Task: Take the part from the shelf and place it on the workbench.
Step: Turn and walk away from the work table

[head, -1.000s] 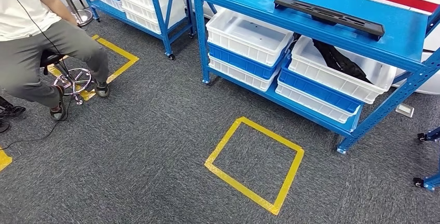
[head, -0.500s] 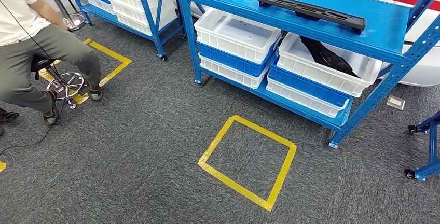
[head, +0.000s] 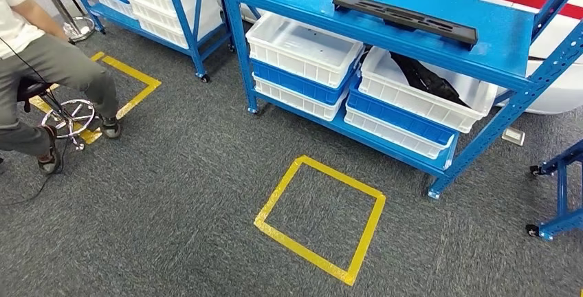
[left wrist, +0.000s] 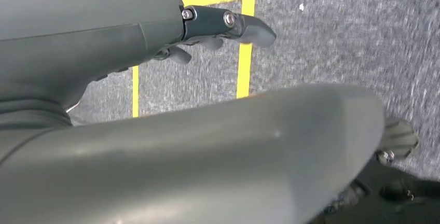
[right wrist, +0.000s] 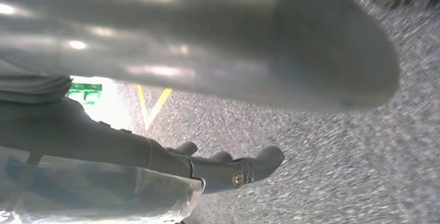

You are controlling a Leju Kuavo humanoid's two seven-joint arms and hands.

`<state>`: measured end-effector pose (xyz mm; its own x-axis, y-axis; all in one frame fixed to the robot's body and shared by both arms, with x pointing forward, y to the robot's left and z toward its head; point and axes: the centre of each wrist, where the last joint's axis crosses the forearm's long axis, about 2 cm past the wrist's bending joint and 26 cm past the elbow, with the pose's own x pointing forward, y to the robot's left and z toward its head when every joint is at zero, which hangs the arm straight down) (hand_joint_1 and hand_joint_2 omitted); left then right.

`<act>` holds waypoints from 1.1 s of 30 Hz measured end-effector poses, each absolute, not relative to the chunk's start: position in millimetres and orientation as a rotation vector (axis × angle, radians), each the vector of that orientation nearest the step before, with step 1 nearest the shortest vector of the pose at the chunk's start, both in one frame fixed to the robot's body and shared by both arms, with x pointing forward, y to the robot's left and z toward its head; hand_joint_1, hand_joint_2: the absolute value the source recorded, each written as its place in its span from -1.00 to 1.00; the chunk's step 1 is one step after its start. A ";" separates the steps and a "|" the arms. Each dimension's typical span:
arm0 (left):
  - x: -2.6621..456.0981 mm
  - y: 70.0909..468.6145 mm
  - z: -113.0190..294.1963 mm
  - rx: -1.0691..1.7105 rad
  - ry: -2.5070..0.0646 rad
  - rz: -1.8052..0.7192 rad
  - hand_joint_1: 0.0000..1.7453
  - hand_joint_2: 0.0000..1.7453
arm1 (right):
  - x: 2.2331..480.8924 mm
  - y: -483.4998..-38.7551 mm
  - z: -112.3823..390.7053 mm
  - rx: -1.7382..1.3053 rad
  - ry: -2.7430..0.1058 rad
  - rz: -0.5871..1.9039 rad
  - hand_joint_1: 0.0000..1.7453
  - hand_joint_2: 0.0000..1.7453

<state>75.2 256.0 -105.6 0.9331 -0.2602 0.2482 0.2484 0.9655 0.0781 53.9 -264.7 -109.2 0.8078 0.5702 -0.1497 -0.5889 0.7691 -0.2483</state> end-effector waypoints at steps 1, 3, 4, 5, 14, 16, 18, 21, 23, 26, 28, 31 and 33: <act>75.0 255.8 -105.7 0.046 -0.259 -0.260 -1.00 -1.00 | 53.8 -264.9 -109.2 -0.292 0.067 0.629 -1.00 -1.00; 75.4 255.5 -105.6 0.045 -0.259 -0.260 -1.00 -1.00 | 55.0 -265.3 -109.1 -0.294 0.065 0.629 -1.00 -1.00; 75.7 255.5 -105.5 0.046 -0.260 -0.260 -1.00 -1.00 | 55.2 -265.7 -109.1 -0.295 0.065 0.630 -1.00 -1.00; 75.6 255.3 -105.5 0.045 -0.260 -0.260 -1.00 -1.00 | 54.8 -266.1 -109.2 -0.296 0.066 0.630 -1.00 -1.00; 74.5 253.6 -105.6 0.040 -0.258 -0.261 -1.00 -1.00 | 48.1 -267.6 -110.1 -0.294 0.079 0.632 -1.00 -1.00; 76.9 253.6 -105.2 0.041 -0.262 -0.262 -1.00 -1.00 | 48.6 -268.2 -110.1 -0.295 0.078 0.631 -1.00 -1.00; 78.0 253.3 -105.0 0.041 -0.264 -0.263 -1.00 -1.00 | 49.7 -268.7 -110.0 -0.297 0.077 0.631 -1.00 -1.00; 75.8 253.0 -105.3 0.040 -0.259 -0.268 -1.00 -1.00 | 50.8 -268.8 -109.8 -0.298 0.075 0.630 -1.00 -1.00; 74.7 253.2 -105.5 0.041 -0.256 -0.270 -1.00 -1.00 | 49.9 -268.4 -109.9 -0.297 0.076 0.631 -1.00 -1.00; 73.9 256.3 -105.9 0.046 -0.253 -0.272 -1.00 -1.00 | 48.7 -264.1 -109.9 -0.288 0.077 0.632 -1.00 -1.00; 74.5 258.5 -105.9 0.051 -0.251 -0.274 -1.00 -1.00 | 49.6 -261.0 -109.6 -0.282 0.075 0.632 -1.00 -1.00; 76.0 257.2 -105.6 0.050 -0.253 -0.277 -1.00 -1.00 | 50.8 -261.8 -109.5 -0.285 0.075 0.631 -1.00 -1.00; 76.9 256.2 -105.4 0.048 -0.255 -0.278 -1.00 -1.00 | 52.7 -262.9 -109.3 -0.289 0.073 0.630 -1.00 -1.00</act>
